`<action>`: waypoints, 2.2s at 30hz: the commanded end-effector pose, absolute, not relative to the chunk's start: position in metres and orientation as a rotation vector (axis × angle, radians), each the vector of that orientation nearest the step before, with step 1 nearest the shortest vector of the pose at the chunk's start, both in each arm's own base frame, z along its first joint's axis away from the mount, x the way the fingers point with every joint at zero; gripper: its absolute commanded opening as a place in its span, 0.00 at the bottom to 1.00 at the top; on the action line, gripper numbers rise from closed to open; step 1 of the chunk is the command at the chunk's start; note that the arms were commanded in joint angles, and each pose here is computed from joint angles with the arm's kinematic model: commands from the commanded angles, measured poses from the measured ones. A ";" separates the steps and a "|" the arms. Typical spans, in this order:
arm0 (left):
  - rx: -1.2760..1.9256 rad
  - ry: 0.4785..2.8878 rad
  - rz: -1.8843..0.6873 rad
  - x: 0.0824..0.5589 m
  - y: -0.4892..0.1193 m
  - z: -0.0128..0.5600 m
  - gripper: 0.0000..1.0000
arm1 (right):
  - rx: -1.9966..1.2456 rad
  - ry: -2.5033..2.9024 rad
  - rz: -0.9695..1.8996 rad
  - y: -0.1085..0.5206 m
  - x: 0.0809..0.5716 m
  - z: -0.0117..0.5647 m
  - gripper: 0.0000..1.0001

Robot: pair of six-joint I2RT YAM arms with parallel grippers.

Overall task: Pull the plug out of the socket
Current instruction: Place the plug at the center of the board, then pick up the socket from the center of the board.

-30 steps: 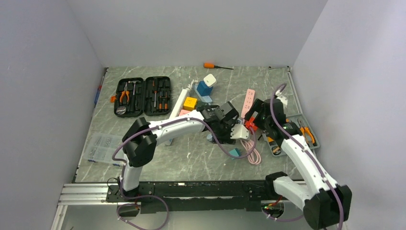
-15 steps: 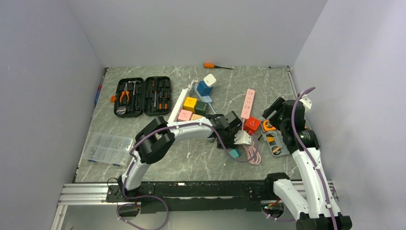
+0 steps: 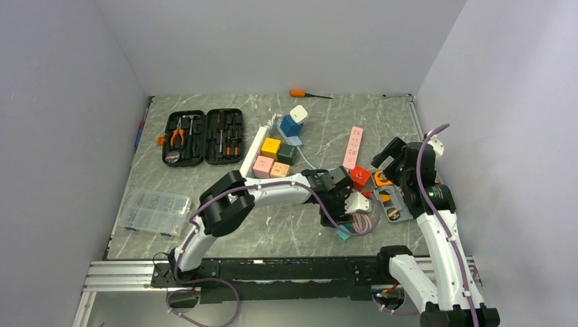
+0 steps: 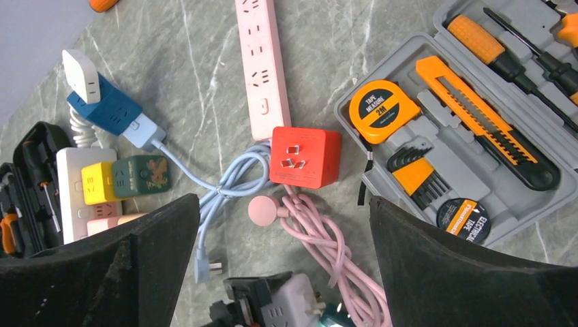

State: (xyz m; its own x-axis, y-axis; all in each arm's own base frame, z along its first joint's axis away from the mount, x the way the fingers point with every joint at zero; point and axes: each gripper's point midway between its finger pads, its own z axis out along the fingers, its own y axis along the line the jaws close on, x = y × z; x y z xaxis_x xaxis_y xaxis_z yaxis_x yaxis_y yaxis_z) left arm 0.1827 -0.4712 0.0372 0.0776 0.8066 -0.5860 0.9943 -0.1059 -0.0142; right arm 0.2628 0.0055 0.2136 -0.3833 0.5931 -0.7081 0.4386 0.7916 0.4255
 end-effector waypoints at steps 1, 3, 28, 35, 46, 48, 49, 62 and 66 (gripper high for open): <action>1.902 1.750 -0.761 0.174 -0.493 0.072 0.38 | 0.716 1.989 0.250 0.009 0.268 0.239 0.97; 1.881 1.750 -0.732 0.185 -0.486 0.077 0.71 | 0.707 1.988 0.258 0.011 0.270 0.240 0.98; 0.936 2.231 -0.271 0.416 -0.173 0.187 0.99 | 0.326 2.135 0.399 0.144 0.370 0.221 0.97; 0.865 2.375 -0.335 0.411 -0.148 0.129 0.99 | 0.242 2.187 0.384 0.189 0.386 0.189 0.92; 0.904 2.449 -0.462 0.358 -0.148 0.089 0.99 | 0.161 2.304 0.257 0.219 0.395 0.118 0.80; 0.920 2.471 -0.451 0.349 -0.144 0.078 0.99 | 0.165 2.308 0.246 0.218 0.396 0.112 0.77; 0.931 2.490 -0.444 0.345 -0.141 0.072 0.99 | 0.164 2.312 0.243 0.219 0.396 0.109 0.76; 1.091 2.529 -0.399 0.295 -0.118 0.055 0.47 | 0.141 2.360 0.217 0.219 0.387 0.080 0.64; 1.170 2.541 -0.375 0.265 -0.105 0.054 0.45 | 0.141 2.367 0.208 0.216 0.384 0.073 0.64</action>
